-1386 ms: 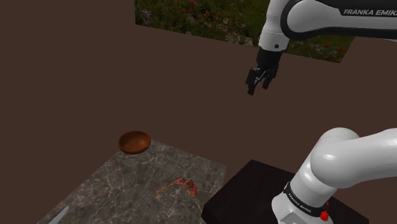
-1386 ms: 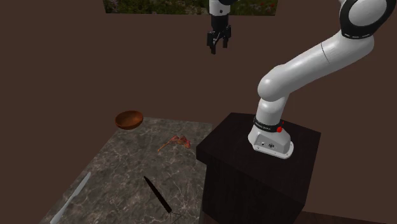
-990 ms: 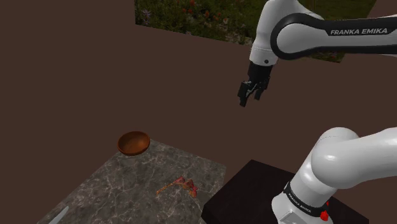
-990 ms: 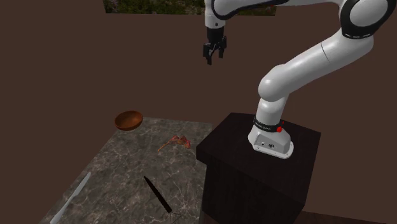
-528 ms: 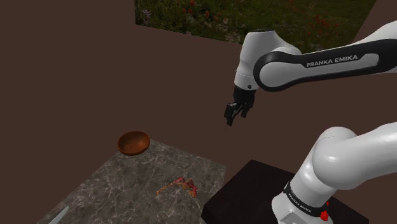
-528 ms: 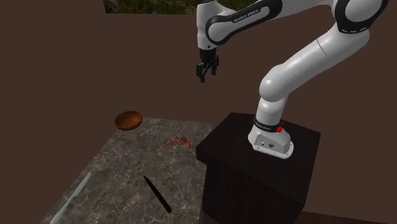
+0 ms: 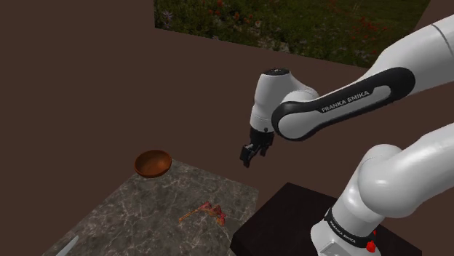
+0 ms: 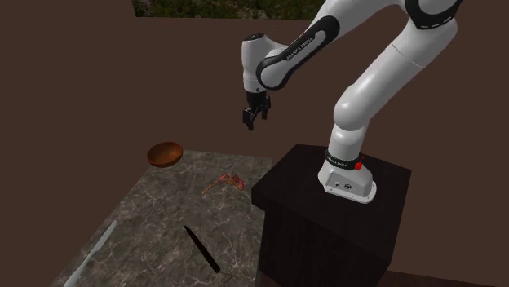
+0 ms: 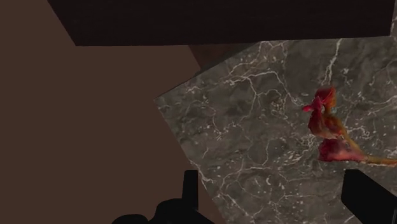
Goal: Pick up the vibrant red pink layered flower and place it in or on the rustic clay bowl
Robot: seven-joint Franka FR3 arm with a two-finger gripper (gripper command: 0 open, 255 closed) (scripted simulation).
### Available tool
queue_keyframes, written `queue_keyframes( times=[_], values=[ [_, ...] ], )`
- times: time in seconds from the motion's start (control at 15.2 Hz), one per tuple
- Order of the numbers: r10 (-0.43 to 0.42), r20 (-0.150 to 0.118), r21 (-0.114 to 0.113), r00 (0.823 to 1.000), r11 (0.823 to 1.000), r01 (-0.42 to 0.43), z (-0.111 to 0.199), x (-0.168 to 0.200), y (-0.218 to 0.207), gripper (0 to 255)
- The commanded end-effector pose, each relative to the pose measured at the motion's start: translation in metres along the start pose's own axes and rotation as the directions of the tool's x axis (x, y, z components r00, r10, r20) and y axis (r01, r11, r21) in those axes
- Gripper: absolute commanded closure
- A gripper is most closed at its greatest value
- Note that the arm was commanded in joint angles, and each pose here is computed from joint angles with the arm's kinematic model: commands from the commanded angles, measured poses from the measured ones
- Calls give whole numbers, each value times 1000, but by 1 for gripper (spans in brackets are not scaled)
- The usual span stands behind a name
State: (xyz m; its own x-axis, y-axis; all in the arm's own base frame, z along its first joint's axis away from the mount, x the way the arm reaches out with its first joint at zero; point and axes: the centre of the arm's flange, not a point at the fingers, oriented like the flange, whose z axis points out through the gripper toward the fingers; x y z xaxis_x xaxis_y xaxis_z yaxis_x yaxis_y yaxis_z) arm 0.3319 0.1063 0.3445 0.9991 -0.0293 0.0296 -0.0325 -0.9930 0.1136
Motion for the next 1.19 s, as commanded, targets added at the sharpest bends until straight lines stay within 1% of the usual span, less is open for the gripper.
queue_keyframes(
  times=[0.0,1.12],
  values=[
    [-10,-4,4,1000,1000,10,21,1,-16,0],
    [-93,-17,22,996,995,93,206,8,-140,0]
  ],
)
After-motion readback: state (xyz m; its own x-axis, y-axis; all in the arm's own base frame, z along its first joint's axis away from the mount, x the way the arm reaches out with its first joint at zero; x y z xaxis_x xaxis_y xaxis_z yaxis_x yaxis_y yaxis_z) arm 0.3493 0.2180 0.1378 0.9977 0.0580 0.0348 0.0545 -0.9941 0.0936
